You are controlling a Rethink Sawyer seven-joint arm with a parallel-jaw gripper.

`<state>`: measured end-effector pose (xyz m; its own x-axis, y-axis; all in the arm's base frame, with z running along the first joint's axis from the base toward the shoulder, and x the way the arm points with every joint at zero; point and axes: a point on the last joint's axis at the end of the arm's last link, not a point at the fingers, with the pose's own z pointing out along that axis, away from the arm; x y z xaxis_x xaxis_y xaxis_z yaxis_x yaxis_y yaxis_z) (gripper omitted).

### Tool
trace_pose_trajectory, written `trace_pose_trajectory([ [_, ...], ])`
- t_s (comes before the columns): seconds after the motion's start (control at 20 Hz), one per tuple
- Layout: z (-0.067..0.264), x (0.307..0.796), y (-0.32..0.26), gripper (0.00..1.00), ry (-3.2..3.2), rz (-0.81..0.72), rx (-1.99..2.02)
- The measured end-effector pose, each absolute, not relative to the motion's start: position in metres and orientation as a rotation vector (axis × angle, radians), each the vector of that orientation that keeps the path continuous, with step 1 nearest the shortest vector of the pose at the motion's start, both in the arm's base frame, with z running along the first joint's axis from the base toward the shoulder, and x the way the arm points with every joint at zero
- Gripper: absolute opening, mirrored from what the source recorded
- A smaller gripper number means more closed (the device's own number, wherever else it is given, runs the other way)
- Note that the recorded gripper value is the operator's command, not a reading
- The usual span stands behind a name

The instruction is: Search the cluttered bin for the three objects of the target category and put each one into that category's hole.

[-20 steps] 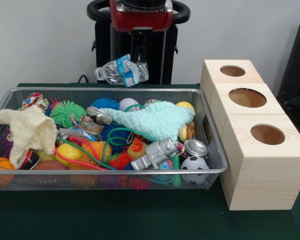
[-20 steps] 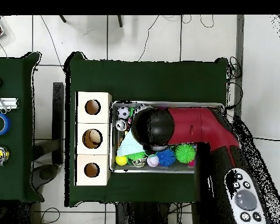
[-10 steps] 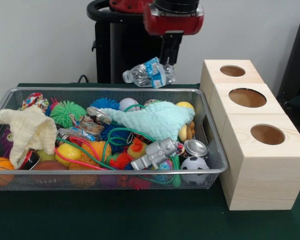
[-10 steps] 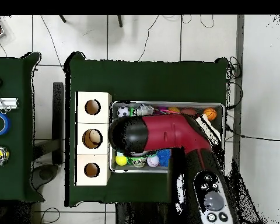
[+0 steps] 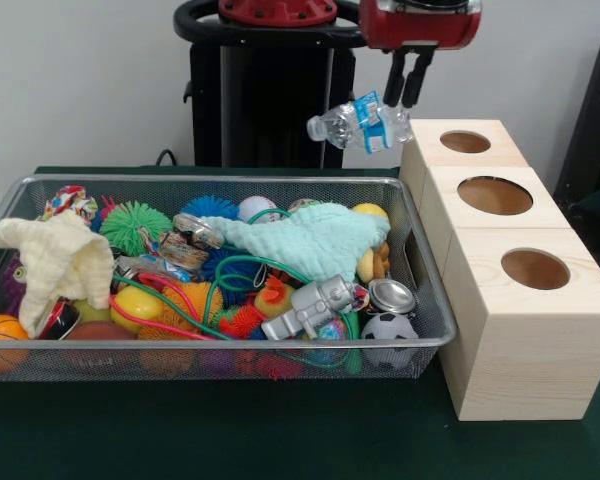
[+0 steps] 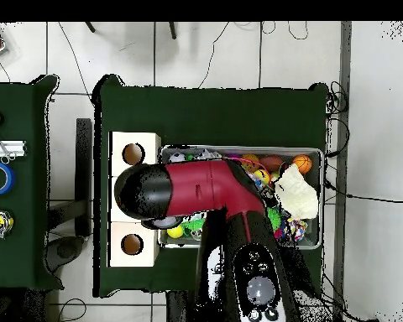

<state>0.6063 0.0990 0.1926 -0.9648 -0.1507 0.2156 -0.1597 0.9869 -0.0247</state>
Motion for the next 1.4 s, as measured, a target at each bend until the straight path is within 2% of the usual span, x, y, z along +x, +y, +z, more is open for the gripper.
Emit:
trace_pose_trajectory([
  [0.75, 0.195, 0.640, 0.138, 0.00, -2.907, 0.056, -0.019],
  [1.4, 0.185, 0.639, 0.184, 0.00, -2.892, 0.080, -0.193],
])
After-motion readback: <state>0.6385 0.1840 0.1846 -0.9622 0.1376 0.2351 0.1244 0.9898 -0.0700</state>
